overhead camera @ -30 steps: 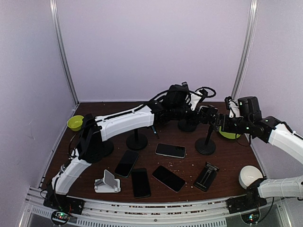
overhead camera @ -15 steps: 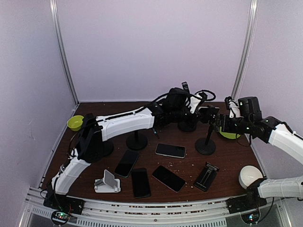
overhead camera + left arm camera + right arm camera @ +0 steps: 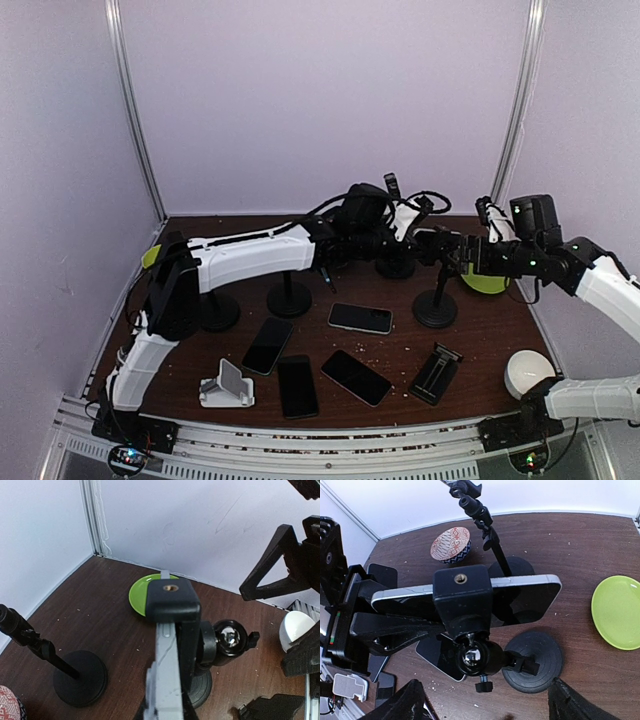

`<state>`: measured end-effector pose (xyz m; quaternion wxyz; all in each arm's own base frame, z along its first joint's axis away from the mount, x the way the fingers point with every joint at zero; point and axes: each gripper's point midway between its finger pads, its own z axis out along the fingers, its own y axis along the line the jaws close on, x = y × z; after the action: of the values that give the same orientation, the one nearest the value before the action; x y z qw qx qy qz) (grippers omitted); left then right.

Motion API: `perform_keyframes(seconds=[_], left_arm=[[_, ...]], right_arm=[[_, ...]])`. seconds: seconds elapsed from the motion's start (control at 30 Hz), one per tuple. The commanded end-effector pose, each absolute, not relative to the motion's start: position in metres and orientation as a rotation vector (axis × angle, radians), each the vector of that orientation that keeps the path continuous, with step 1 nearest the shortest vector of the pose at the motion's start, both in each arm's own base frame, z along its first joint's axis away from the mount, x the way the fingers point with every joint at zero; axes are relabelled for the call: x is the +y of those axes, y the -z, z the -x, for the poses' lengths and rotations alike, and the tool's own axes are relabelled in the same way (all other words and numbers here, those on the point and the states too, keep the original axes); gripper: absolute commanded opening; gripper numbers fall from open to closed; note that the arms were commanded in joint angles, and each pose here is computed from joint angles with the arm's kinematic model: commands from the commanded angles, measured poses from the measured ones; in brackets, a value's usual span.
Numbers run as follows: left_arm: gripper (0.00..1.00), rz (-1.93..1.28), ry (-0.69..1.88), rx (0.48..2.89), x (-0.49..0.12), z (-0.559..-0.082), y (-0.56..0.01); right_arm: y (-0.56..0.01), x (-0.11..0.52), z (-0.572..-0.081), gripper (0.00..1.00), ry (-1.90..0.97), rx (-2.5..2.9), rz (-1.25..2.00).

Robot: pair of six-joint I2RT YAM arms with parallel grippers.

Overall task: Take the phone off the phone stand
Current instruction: Pick up the phone stand with the phone from the center of the board, then hold the phone stand.

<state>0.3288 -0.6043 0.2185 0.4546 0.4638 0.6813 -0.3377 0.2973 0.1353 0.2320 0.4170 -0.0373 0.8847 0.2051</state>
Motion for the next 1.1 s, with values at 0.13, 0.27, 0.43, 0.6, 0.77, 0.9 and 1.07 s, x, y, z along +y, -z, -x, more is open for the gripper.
perform_keyframes(seconds=[0.13,0.27,0.43,0.6,0.77,0.9,1.07], left_arm=[[0.0,-1.148,0.979,1.455,-0.594,-0.296,-0.303],[0.0,-1.169,1.001,1.445,-0.589,-0.288,-0.302],[0.0,-1.185,1.013,1.437,-0.583,-0.281,-0.301],[0.0,-1.2,1.029,1.419,-0.58,-0.274,-0.302],[0.0,-1.206,1.023,1.421,-0.579,-0.272,-0.3],[0.0,-1.217,1.006,1.415,-0.579,-0.269,-0.3],[0.0,-1.242,0.969,1.416,-0.582,-0.263,-0.295]], right_arm=[[-0.235,0.153,-0.271,0.86,-0.691,2.288,0.161],[-0.241,0.165,-0.262,0.86,-0.793,2.301,0.183],[-0.249,0.173,-0.254,0.86,-0.856,2.323,0.208],[-0.251,0.174,-0.25,0.86,-0.853,2.366,0.208],[-0.251,0.177,-0.252,0.84,-0.822,2.407,0.21],[-0.252,0.182,-0.255,0.8,-0.821,2.412,0.221],[-0.247,0.188,-0.263,0.77,-0.808,2.431,0.207]])
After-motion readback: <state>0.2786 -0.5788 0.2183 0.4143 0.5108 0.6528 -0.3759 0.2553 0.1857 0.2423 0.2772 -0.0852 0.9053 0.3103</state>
